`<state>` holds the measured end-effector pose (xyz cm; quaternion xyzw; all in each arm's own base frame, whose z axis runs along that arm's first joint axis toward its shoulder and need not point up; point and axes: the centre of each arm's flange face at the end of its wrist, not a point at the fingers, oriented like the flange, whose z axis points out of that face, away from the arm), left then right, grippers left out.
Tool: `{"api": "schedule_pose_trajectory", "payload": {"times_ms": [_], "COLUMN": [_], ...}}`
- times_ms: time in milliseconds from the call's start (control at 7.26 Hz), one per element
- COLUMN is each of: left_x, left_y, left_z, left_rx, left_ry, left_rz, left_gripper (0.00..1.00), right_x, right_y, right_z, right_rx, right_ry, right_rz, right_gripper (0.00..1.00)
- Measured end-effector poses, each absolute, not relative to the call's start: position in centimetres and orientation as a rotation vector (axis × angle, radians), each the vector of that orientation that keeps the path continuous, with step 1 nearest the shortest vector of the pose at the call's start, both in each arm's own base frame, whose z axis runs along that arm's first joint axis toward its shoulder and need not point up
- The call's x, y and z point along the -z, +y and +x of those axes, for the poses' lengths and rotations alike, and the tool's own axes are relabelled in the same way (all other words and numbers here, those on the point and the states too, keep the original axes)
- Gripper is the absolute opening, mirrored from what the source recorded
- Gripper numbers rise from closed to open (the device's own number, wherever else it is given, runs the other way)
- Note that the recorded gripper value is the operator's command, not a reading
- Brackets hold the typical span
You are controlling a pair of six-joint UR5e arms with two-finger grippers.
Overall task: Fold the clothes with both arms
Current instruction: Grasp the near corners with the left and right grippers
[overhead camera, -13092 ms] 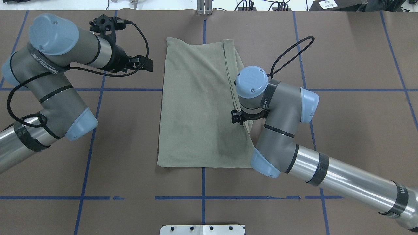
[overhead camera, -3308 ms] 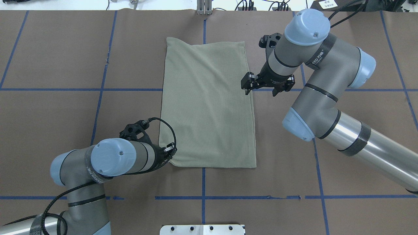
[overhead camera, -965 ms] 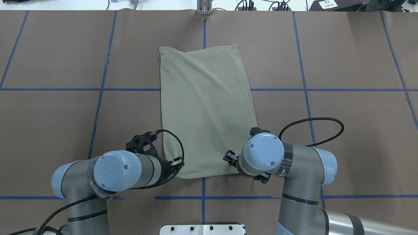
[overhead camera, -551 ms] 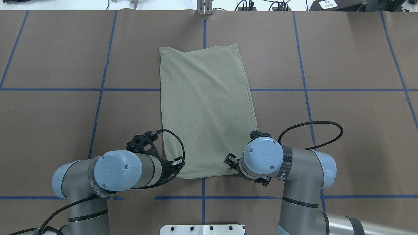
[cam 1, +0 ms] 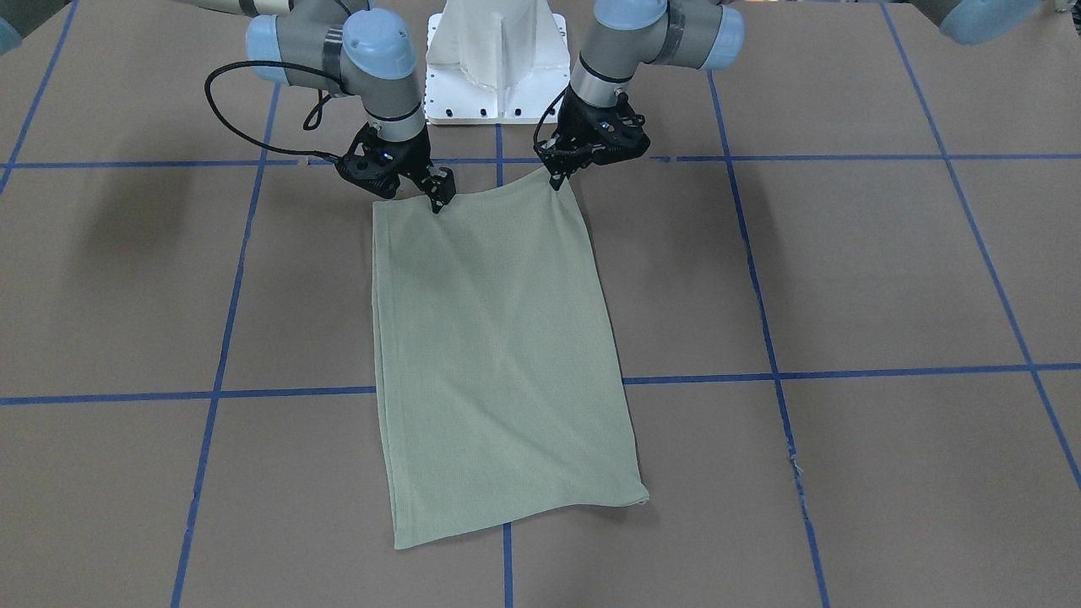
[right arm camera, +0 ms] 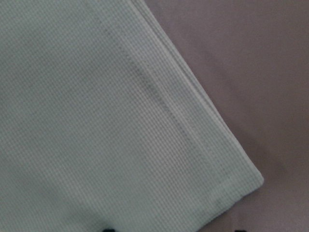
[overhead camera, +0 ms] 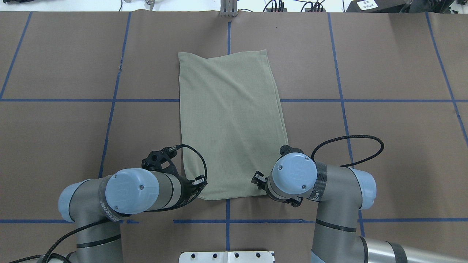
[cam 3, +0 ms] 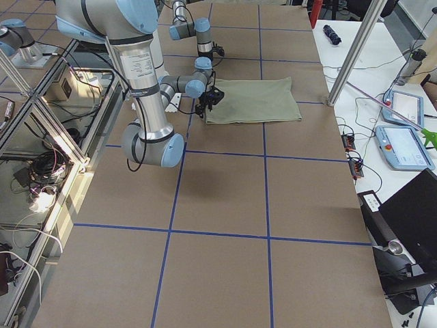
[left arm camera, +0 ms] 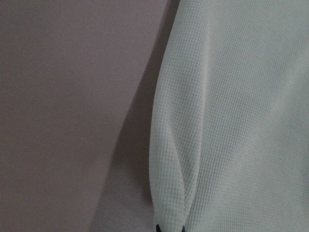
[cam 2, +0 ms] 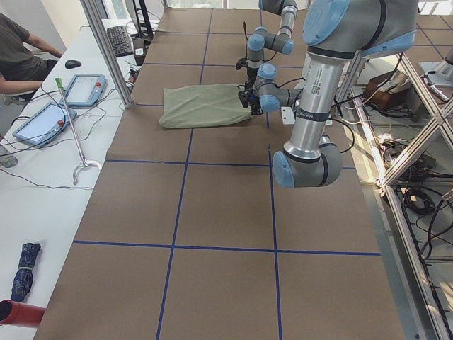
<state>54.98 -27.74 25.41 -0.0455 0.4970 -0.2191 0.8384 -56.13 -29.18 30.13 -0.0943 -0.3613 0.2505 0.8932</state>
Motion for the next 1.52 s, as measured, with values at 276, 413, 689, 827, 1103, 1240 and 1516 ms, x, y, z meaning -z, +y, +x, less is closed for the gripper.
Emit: {"api": "schedule_pose_trajectory", "payload": {"times_ms": [276,413,689,827,1103,1240,1516], "left_x": [-25.4,-25.4,-25.4,-25.4,-25.4,-25.4,-25.3], "left_y": [-27.7,-27.7,-27.8,-27.7,-27.8,-27.8,-27.7], "left_z": [55.0,55.0,55.0,55.0,55.0,55.0,55.0], "left_rx": [0.463,0.463,0.464,0.464,0.464,0.464,0.463], "left_ry": [1.051,1.052,1.051,1.051,1.051,1.051,1.054], "left_rz": [-0.096,-0.096,-0.096,-0.096,-0.096,-0.096,-0.096], "left_gripper": [0.0,0.0,0.0,0.0,0.0,0.0,0.0], "right_x": [-30.2,-30.2,-30.2,-30.1,-30.0,-29.7,-28.3], "right_y": [-29.3,-29.3,-29.4,-29.7,-30.4,-30.7,-31.1], "right_z": [-56.1,-56.1,-56.1,-56.0,-55.7,-55.5,-54.8], "right_rx": [-0.518,-0.515,-0.513,-0.515,-0.524,-0.528,-0.538], "right_ry": [-0.749,-0.749,-0.751,-0.753,-0.755,-0.763,-0.793], "right_rz": [-0.193,-0.191,-0.19,-0.187,-0.184,-0.182,-0.18], "right_gripper": [0.53,0.38,0.0,0.0,0.0,0.0,0.0]}}
